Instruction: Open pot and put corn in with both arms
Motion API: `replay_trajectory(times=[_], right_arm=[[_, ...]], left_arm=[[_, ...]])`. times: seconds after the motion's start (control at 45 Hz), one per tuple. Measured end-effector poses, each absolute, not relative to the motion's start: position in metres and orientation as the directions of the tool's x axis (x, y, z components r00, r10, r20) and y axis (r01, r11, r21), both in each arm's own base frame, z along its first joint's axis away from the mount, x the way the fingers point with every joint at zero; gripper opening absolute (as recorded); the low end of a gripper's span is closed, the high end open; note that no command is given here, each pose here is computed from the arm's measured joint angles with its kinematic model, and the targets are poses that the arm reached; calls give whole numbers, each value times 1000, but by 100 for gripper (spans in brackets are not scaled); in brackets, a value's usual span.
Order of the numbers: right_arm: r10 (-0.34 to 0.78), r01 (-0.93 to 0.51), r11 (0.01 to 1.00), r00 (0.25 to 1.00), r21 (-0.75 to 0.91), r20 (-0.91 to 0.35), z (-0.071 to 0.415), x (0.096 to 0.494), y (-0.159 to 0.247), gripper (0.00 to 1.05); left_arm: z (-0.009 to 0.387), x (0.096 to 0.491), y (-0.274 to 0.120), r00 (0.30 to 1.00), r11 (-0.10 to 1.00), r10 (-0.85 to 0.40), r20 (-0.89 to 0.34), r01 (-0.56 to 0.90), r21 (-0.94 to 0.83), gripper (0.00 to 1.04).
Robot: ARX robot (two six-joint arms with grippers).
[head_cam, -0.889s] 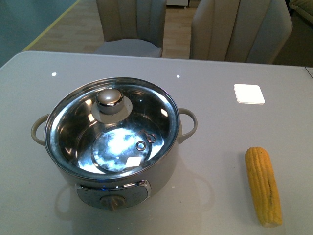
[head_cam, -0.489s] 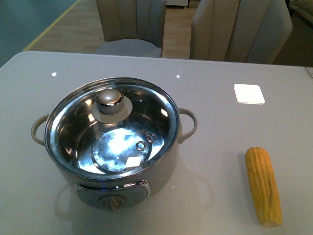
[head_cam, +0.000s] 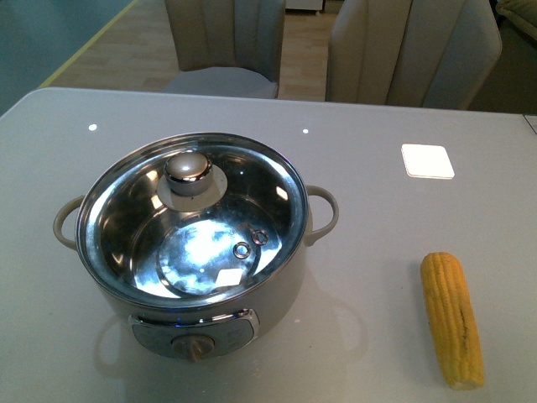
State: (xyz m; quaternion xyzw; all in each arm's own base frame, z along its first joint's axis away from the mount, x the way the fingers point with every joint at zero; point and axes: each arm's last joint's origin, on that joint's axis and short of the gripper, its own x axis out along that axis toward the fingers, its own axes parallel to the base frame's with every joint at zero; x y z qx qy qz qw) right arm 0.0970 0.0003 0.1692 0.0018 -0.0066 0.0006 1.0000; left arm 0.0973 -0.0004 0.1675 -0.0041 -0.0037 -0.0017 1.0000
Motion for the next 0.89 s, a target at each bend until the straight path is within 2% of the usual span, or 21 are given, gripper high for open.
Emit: replay_trajectory(times=[0.067, 0.156, 0.222, 0.511, 0.889], right_arm=[[1, -1, 1000, 1000, 3, 13, 169, 97, 0, 96], [3, -3, 1000, 1000, 3, 13, 169, 97, 0, 96], [3, -3, 1000, 1000, 3, 14, 169, 97, 0, 96], [2, -2, 1000, 1000, 4, 14, 169, 97, 0, 96], [2, -2, 1000, 1000, 4, 14, 169, 97, 0, 96]], left_arm=[[167, 98, 0, 1000, 1000, -14, -10, 14, -5, 98], [167, 99, -3, 950, 992, -127, -286, 128, -15, 98], [167, 104, -6, 917, 987, -156, -368, 158, -25, 98], [189, 159, -34, 933, 970, -228, -279, 242, 18, 98], [161, 241, -82, 909, 951, -291, -299, 309, 13, 98]])
